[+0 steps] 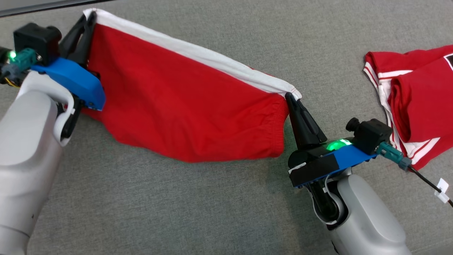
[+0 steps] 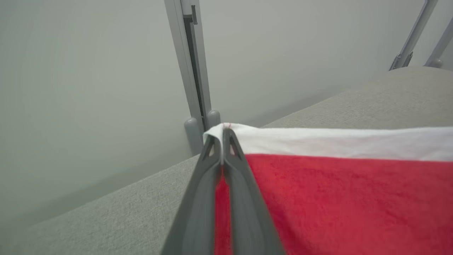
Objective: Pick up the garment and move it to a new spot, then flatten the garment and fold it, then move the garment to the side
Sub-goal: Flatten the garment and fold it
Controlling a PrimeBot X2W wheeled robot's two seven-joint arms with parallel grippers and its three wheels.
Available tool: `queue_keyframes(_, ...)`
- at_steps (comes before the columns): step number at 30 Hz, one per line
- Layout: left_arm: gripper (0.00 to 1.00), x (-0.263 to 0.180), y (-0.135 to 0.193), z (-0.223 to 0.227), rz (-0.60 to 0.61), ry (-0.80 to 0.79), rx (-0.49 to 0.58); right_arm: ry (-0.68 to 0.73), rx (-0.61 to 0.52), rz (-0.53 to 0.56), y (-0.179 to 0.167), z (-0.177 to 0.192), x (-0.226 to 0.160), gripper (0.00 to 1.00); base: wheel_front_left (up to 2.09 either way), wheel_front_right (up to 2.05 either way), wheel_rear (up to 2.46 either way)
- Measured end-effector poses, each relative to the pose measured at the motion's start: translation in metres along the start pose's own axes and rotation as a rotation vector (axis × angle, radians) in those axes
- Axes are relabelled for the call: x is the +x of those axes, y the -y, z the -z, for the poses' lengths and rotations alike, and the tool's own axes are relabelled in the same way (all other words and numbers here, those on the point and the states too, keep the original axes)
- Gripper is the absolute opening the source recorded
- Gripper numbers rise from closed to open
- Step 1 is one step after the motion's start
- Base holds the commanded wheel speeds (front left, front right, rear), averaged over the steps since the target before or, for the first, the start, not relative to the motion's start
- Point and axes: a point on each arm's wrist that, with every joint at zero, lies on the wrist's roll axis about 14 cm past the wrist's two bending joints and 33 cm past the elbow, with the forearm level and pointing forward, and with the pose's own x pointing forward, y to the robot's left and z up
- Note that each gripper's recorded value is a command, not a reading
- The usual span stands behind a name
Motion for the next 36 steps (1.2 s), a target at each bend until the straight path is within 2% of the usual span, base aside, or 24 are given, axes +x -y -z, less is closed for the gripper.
queue_keyframes(7, 0.0, 0.019, -0.008, 0.015, -0.017, -0.039, -0.041, -0.022, -0.003, 0.013, 0.008, 0.007, 0.005, 0.0, 0.0, 0.0, 0.0)
queue_keyframes(10, 0.0, 0.022, -0.003, 0.025, -0.014, -0.067, -0.051, -0.032, -0.038, -0.006, 0.005, 0.01, 0.007, 0.0, 0.0, 0.0, 0.0)
queue_keyframes(11, 0.31, 0.022, -0.002, 0.029, -0.014, -0.077, -0.051, -0.039, -0.048, -0.005, 0.006, 0.012, 0.007, 0.37, 0.0, 0.0, 0.0)
queue_keyframes(12, 0.79, 0.022, 0.0, 0.031, -0.014, -0.078, -0.053, -0.047, -0.067, -0.008, 0.006, 0.013, 0.006, 0.85, 0.0, 0.0, 0.0)
queue_keyframes(13, 1.0, 0.022, 0.001, 0.032, -0.016, -0.079, -0.061, -0.047, -0.077, -0.01, 0.006, 0.013, 0.007, 1.0, 0.0, 0.0, 0.0)
queue_keyframes(19, 1.0, 0.01, 0.004, 0.032, -0.03, -0.073, -0.081, -0.011, -0.11, 0.001, 0.009, -0.001, 0.008, 1.0, 0.0, 0.0, 0.0)
queue_keyframes(26, 1.0, -0.019, -0.002, 0.038, -0.109, -0.081, -0.147, 0.022, -0.135, 0.024, 0.011, -0.013, -0.004, 1.0, 0.0, 0.0, 0.0)
queue_keyframes(32, 1.0, -0.045, 0.019, 0.073, -0.112, -0.163, -0.206, 0.031, -0.145, 0.085, 0.027, -0.016, -0.022, 1.0, 0.0, 0.0, 0.0)
queue_keyframes(36, 1.0, -0.048, 0.014, 0.084, -0.149, -0.197, -0.197, 0.029, -0.16, 0.115, 0.036, -0.017, -0.03, 1.0, 0.0, 0.0, 0.0)
